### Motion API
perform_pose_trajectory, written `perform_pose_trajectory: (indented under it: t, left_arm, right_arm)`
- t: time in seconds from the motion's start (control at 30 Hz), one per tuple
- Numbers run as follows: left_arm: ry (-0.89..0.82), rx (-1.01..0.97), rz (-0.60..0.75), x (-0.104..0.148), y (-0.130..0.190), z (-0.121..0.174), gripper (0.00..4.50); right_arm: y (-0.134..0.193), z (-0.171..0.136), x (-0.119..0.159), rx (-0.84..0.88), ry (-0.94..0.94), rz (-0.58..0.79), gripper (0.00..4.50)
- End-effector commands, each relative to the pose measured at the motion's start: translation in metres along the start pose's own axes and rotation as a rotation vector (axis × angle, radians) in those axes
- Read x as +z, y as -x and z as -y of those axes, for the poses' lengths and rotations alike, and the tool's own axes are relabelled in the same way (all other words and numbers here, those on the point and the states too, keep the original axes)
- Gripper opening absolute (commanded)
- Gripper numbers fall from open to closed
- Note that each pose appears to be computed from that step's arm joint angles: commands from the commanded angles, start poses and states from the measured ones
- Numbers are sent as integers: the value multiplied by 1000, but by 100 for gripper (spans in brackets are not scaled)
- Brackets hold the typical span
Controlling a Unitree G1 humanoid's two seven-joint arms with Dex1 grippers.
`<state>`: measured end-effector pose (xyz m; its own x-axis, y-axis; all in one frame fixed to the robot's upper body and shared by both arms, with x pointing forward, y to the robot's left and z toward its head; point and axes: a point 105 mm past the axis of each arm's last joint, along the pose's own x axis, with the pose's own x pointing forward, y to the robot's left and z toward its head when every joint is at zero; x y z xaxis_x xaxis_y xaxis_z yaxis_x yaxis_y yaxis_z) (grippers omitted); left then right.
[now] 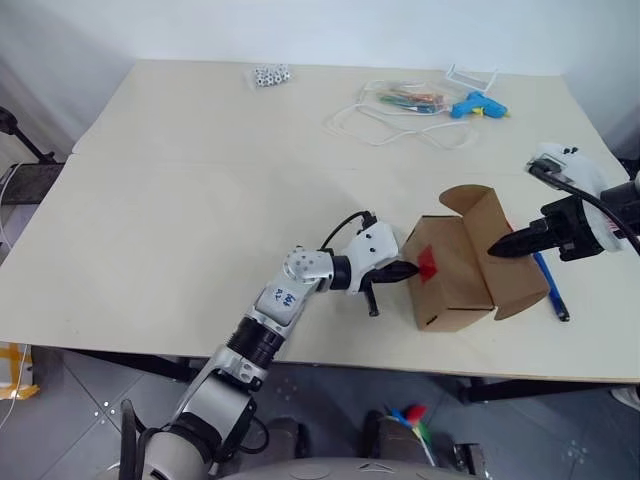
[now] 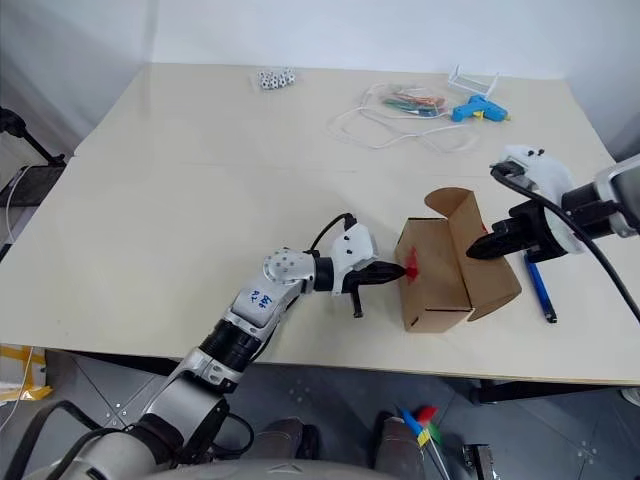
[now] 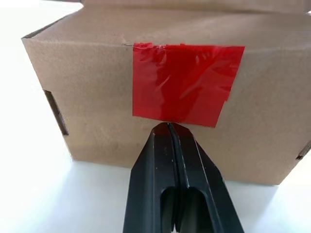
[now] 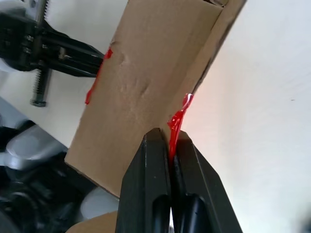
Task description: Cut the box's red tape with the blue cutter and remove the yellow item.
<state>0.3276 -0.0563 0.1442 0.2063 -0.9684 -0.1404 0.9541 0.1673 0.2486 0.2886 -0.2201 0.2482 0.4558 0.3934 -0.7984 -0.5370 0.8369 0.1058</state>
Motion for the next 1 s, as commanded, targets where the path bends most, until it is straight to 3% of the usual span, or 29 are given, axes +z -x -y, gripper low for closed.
perform_pose_trajectory:
  t: [0.03, 0.43, 0.8, 1.0]
  left_arm:
    - [-12, 13, 41, 11, 3, 1, 0]
    - [14, 16, 16, 2, 11, 2, 0]
    - [43, -12, -23, -12, 9, 7, 0]
    - [53, -7, -24, -13, 9, 6, 0]
  right_arm:
    - [-1, 0, -8, -46, 20, -44, 3]
    - [10, -13, -7, -104, 82, -21, 3]
    - [13, -41, -6, -16, 87, -15, 3]
    - [6, -40, -16, -15, 26, -19, 3]
